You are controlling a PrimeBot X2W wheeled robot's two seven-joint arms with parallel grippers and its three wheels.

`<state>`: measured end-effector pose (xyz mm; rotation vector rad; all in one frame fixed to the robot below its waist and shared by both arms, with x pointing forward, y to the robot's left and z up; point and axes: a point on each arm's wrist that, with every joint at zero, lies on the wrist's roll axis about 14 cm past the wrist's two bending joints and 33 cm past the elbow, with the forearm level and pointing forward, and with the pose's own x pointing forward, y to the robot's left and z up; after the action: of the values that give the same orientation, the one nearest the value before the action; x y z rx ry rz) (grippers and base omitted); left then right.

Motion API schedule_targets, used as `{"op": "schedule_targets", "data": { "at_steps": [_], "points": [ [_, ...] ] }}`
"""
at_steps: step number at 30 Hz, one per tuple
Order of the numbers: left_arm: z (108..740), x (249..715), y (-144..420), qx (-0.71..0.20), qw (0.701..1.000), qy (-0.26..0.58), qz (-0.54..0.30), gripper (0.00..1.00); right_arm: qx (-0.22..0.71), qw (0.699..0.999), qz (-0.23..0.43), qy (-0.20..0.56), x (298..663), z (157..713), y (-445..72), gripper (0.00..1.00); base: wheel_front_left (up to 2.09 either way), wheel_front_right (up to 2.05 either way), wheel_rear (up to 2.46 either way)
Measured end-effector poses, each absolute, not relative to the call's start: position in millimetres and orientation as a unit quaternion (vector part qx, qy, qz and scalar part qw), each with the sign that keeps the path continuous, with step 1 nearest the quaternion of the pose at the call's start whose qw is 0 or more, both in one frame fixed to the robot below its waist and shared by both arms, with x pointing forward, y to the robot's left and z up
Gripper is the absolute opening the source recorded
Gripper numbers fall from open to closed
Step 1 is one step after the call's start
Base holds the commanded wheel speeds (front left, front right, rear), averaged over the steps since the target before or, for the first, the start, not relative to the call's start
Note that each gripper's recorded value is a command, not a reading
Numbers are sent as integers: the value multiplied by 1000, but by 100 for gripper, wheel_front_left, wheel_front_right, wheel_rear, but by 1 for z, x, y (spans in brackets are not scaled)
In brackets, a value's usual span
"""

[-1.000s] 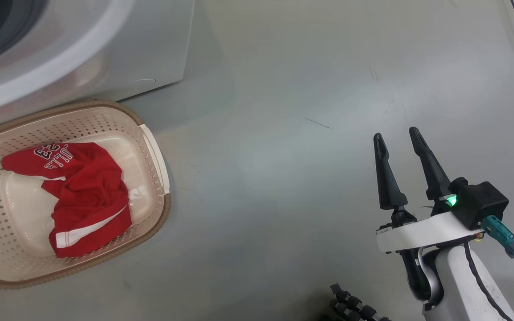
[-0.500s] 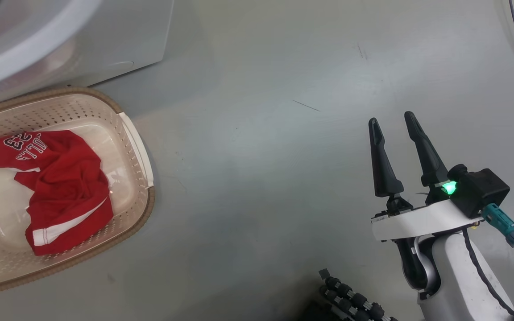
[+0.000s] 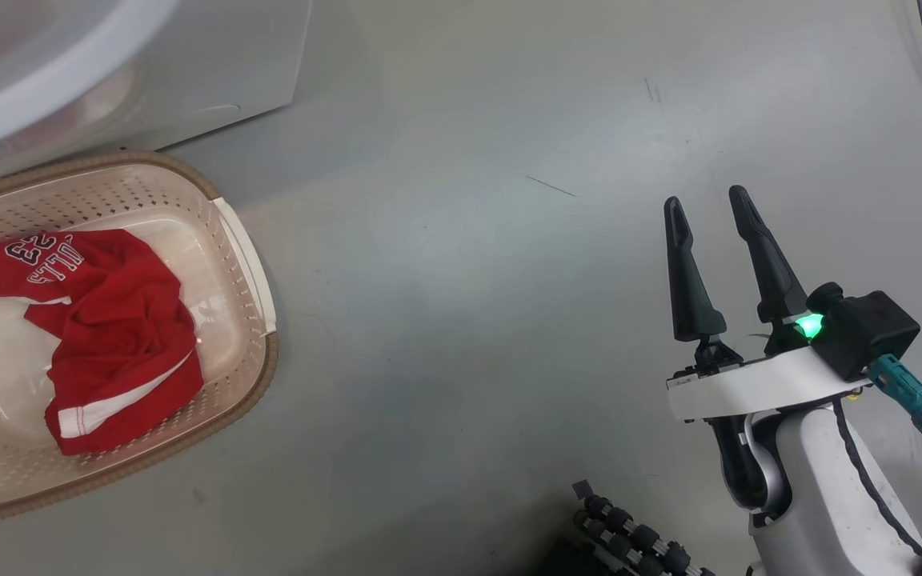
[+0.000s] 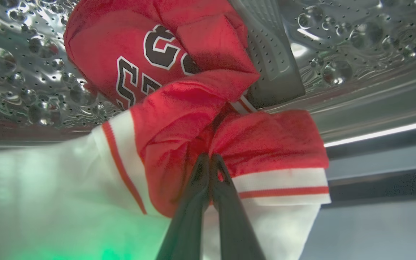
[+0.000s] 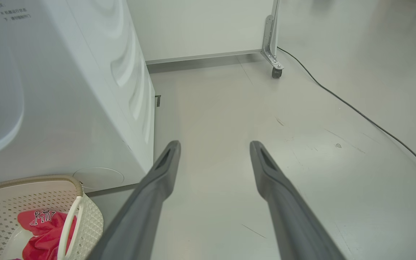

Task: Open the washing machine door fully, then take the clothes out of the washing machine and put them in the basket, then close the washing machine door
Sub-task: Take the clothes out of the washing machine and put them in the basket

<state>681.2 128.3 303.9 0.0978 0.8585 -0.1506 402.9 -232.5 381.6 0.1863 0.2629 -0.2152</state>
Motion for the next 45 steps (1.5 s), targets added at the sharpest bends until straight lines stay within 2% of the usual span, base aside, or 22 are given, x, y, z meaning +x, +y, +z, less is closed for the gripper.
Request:
{"op": "schedule_targets", "data": {
  "at_steps": [8, 26, 33, 45],
  "points": [
    [316, 685, 122, 70, 913, 391, -92, 0, 92, 981, -108, 129, 406, 381, -233, 100, 0, 0, 0],
    [400, 702, 109, -2, 973, 205, -104, 0, 84, 988, -72, 110, 423, 387, -216, 100, 0, 0, 0],
    [430, 686, 115, -46, 988, 118, -85, 0, 82, 991, -57, 92, 430, 398, -209, 100, 0, 0, 0],
    [467, 635, 119, -76, 995, 11, -69, 0, 77, 994, -34, 66, 430, 419, -198, 100, 0, 0, 0]
  ]
}}
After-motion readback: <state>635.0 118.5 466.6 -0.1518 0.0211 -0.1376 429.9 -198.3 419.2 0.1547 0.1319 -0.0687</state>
